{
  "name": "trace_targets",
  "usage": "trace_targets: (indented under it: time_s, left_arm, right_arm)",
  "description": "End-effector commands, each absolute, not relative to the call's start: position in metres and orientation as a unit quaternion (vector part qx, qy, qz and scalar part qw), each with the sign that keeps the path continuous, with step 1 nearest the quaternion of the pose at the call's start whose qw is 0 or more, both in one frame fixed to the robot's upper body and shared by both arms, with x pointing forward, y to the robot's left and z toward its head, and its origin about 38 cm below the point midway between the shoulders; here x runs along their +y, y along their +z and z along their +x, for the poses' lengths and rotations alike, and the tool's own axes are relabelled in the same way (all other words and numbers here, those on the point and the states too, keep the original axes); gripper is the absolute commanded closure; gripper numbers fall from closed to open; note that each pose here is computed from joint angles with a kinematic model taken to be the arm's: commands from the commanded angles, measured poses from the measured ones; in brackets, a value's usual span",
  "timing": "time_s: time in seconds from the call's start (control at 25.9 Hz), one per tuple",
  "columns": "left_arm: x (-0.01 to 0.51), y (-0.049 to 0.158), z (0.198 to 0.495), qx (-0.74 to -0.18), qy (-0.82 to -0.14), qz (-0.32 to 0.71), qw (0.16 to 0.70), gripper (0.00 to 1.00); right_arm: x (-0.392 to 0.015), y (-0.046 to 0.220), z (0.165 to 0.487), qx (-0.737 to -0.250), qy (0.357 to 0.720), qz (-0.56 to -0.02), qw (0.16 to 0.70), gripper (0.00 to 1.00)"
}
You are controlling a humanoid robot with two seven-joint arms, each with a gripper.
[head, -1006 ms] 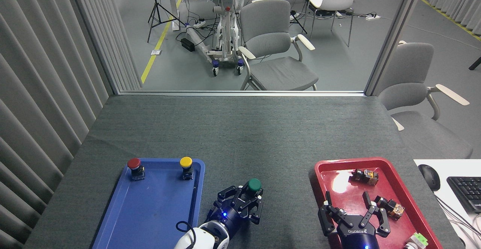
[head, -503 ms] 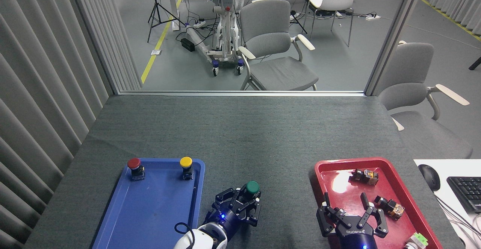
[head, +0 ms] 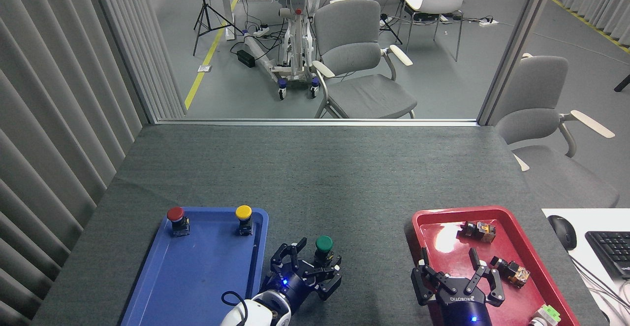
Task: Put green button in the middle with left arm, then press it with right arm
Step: 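Release the green button and withdraw the left gripper to the tray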
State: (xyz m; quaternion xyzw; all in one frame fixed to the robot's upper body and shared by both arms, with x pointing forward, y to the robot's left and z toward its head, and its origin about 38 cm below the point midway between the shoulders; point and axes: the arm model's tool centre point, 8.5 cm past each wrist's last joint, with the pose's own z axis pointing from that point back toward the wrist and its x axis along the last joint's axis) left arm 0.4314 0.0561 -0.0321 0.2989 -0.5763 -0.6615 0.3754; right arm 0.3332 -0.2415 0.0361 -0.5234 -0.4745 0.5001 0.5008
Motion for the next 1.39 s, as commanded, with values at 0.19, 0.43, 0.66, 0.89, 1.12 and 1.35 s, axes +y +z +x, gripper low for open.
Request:
trace_targets:
  time_s: [0.19,0.43,0.66,0.89,1.12,1.35]
  left_arm:
    - [0.110,-0.014,0.419,-0.608,-0.615,0.334,0.376,0.01]
    - [0.172,0.018,0.394,-0.625,-0.604,0.368,0.330,0.01]
    - [0.260,0.052,0.365,-0.620,-0.554,0.430,0.352,0.01]
    - [0.335,0.071,0.361,-0.588,-0.504,0.495,0.393,0.01]
    - [0.339,0.078,0.360,-0.607,-0.500,0.466,0.404,0.01]
    - [0.348,0.081,0.361,-0.609,-0.491,0.457,0.423,0.01]
  right_arm:
    - [-0.228,0.032,0.337,-0.482,0.511,-0.511,0.495,0.01]
    - [-0.202,0.034,0.357,-0.502,0.533,-0.494,0.469,0.01]
    - [-0.174,0.029,0.373,-0.513,0.560,-0.472,0.447,0.01]
    - [-0.142,0.027,0.386,-0.528,0.584,-0.449,0.422,0.21]
    - [-0.109,0.016,0.385,-0.548,0.631,-0.400,0.376,0.62]
    - [-0.079,0.019,0.389,-0.560,0.640,-0.383,0.362,0.88]
